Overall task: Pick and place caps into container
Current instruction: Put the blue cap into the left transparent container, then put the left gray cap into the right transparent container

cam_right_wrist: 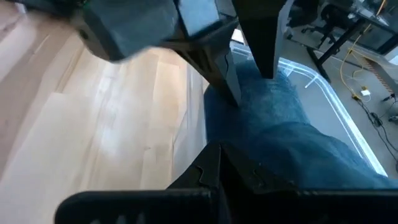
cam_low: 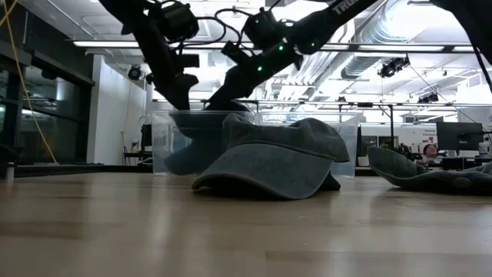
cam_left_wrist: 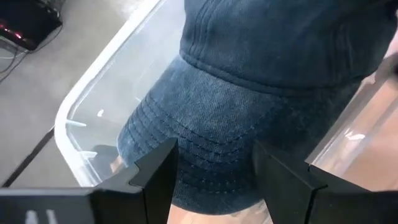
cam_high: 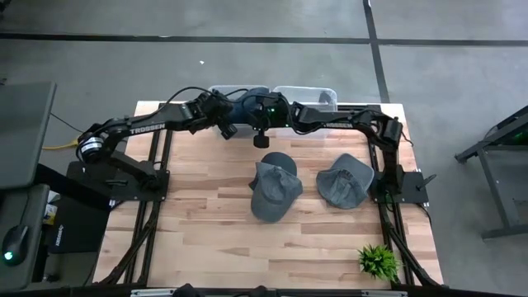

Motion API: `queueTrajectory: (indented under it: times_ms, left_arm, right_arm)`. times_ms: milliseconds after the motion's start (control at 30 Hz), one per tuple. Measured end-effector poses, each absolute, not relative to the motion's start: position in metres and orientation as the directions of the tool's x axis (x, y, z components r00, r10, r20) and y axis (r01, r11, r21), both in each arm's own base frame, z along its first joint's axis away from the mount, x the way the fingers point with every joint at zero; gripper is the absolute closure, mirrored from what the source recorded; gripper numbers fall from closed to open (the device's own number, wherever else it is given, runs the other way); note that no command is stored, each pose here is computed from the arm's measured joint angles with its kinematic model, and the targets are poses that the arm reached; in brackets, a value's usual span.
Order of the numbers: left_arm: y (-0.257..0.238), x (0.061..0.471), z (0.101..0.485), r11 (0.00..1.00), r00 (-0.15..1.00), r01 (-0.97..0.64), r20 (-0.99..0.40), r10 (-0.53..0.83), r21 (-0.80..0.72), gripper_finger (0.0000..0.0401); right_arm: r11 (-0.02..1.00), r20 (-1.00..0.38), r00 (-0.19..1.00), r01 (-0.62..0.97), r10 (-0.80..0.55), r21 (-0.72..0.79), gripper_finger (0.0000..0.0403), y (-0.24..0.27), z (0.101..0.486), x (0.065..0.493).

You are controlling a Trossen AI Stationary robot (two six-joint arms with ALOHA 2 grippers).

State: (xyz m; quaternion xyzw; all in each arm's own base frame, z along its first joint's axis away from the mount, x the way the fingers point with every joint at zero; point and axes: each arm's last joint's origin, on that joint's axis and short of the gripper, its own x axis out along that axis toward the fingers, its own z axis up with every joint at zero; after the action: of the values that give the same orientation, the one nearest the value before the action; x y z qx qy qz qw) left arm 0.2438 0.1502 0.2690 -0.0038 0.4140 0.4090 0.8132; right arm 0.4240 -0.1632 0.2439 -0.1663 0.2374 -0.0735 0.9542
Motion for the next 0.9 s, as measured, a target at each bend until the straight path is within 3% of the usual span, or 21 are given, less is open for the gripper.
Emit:
queueTrajectory:
  times_ms: [200, 567, 900]
  left_arm:
    - [0.151, 0.245, 0.264, 0.676, 0.311, -0.657, -0.698, 0.645, 0.333, 0.02]
    - [0.15, 0.245, 0.264, 0.712, 0.333, -0.62, -0.711, 0.619, 0.33, 0.02]
    - [0.148, 0.242, 0.298, 0.704, 0.376, -0.608, -0.647, 0.663, 0.368, 0.02]
  right_arm:
    - [0.934, -0.42, 0.881, 0.061, -0.216, -0.353, 0.0401, -0.157, 0.271, 0.411]
    - [0.93, -0.376, 0.903, 0.061, -0.206, -0.363, 0.0399, -0.128, 0.353, 0.355]
    - [0.933, -0.386, 0.905, 0.031, -0.179, -0.359, 0.04, -0.098, 0.398, 0.302]
